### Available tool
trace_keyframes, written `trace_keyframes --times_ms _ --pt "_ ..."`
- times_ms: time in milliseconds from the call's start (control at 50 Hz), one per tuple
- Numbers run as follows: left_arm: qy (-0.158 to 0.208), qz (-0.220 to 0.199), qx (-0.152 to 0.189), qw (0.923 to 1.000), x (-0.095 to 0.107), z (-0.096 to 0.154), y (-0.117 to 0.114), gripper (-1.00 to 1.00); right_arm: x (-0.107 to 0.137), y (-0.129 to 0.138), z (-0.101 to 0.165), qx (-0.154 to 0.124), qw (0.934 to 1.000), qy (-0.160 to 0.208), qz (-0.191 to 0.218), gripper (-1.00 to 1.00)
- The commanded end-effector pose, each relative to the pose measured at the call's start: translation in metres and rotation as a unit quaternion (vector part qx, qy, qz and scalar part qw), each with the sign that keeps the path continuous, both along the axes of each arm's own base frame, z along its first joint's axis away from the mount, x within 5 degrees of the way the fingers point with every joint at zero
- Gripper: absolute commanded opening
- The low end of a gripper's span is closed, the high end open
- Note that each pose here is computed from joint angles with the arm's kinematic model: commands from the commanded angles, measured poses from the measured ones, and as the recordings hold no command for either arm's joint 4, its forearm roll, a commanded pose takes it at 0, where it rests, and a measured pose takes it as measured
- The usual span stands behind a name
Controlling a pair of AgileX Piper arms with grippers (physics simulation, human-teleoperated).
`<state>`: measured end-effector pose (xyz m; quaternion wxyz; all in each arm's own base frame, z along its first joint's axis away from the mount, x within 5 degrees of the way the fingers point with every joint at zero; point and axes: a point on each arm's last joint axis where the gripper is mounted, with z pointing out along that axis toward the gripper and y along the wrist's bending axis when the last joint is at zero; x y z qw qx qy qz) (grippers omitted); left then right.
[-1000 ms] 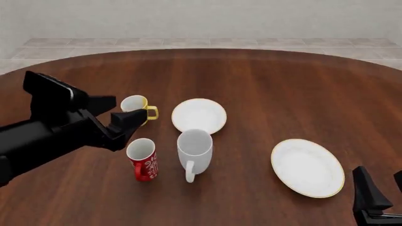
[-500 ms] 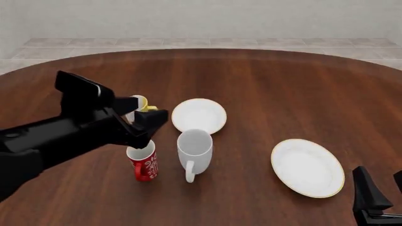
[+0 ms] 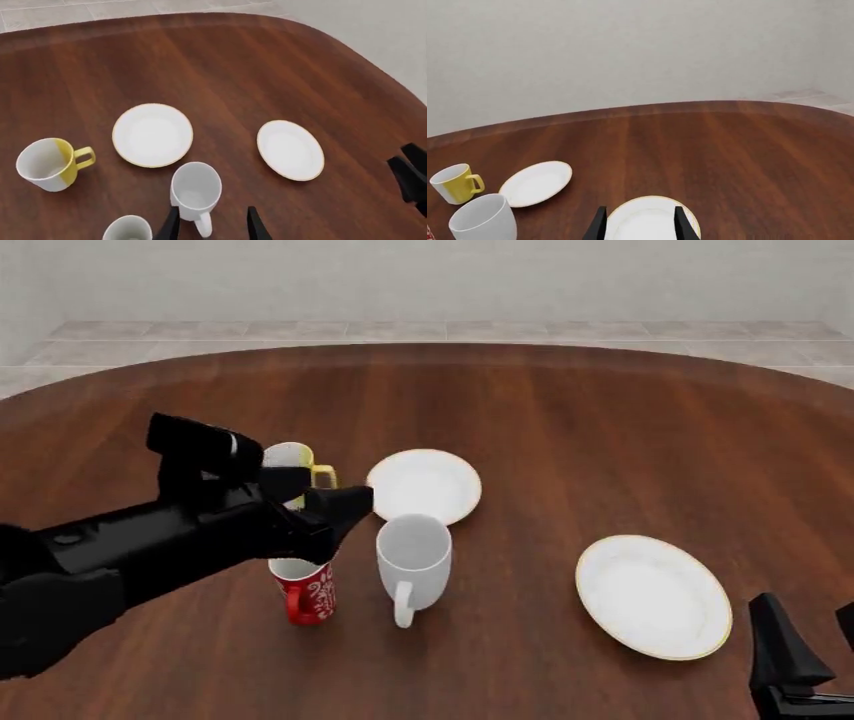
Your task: Put the white mug on the left plate.
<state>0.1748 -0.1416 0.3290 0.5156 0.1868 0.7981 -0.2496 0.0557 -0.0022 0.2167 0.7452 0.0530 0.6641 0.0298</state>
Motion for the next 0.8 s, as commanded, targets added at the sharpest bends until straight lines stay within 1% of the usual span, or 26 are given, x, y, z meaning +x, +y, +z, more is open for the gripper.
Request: trace_keyframes --times_ms 20,280,440,700,800 --pt "0.031 0.017 -0.014 0.9993 0.005 -0.015 -0.001 1.00 0.000 0.000 0.000 0.001 1.0000 0.000 0.000 1.00" --pt "0.056 0.028 -0.016 0.9979 0.013 -0.033 -0.005 1.00 0.000 0.000 0.000 0.002 1.0000 0.000 0.000 1.00" --pt "0.065 0.032 -0.017 0.9972 0.018 -0.041 -0.008 1.00 0.000 0.000 0.000 0.001 1.0000 0.000 0.000 1.00" --pt "0.073 0.016 -0.014 0.9971 0.021 -0.052 -0.023 1.00 0.000 0.000 0.000 0.001 1.0000 0.000 0.001 1.00" --pt "0.077 0.021 -0.011 0.9967 0.024 -0.057 -0.022 1.00 0.000 0.000 0.000 0.001 1.0000 0.001 0.001 1.00"
